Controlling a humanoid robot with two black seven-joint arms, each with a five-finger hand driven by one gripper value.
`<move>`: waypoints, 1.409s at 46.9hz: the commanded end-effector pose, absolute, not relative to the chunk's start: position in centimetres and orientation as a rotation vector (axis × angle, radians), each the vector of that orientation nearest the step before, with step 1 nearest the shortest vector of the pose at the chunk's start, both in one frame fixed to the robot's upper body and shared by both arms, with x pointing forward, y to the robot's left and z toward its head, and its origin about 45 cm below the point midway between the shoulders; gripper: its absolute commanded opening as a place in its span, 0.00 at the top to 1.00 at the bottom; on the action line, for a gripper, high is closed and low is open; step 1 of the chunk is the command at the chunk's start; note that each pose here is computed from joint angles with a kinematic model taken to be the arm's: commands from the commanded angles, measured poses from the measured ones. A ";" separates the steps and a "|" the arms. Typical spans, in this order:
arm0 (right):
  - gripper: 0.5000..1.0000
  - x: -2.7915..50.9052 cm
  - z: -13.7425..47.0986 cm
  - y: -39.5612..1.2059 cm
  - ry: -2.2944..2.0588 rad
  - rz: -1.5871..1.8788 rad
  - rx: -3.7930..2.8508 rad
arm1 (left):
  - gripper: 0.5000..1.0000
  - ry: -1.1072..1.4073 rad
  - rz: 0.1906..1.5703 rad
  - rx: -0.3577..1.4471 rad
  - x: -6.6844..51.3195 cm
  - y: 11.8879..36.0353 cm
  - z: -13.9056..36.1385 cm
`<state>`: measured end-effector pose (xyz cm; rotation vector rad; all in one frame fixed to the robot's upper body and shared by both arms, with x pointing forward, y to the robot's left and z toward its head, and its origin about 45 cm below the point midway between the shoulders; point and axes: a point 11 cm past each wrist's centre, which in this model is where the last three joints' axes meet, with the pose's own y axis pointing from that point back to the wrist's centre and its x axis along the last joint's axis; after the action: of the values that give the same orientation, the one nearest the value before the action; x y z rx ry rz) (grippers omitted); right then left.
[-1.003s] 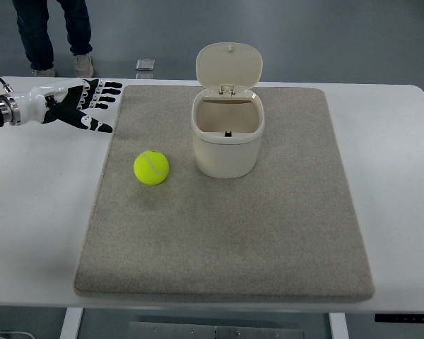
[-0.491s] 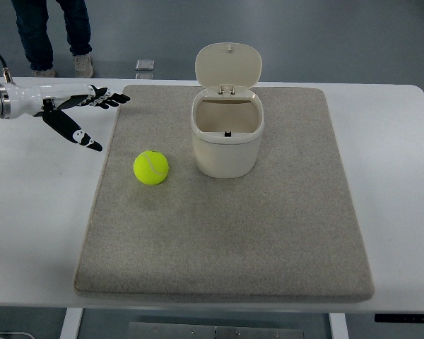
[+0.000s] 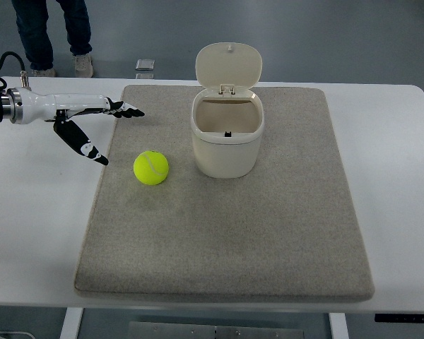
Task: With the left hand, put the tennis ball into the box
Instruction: 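Open the left hand fingers and position them above the tennis ball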
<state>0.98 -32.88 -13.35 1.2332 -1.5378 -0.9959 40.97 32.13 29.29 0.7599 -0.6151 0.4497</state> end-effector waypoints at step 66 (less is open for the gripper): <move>0.12 1.0 -13.4 -32.9 -1.538 -0.996 1.233 | 0.02 -0.805 0.316 0.836 40.2 29.2 28.8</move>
<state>0.98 -32.88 -13.35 1.2332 -1.5378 -0.9959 40.20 29.15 28.85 0.8215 -0.7908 0.3266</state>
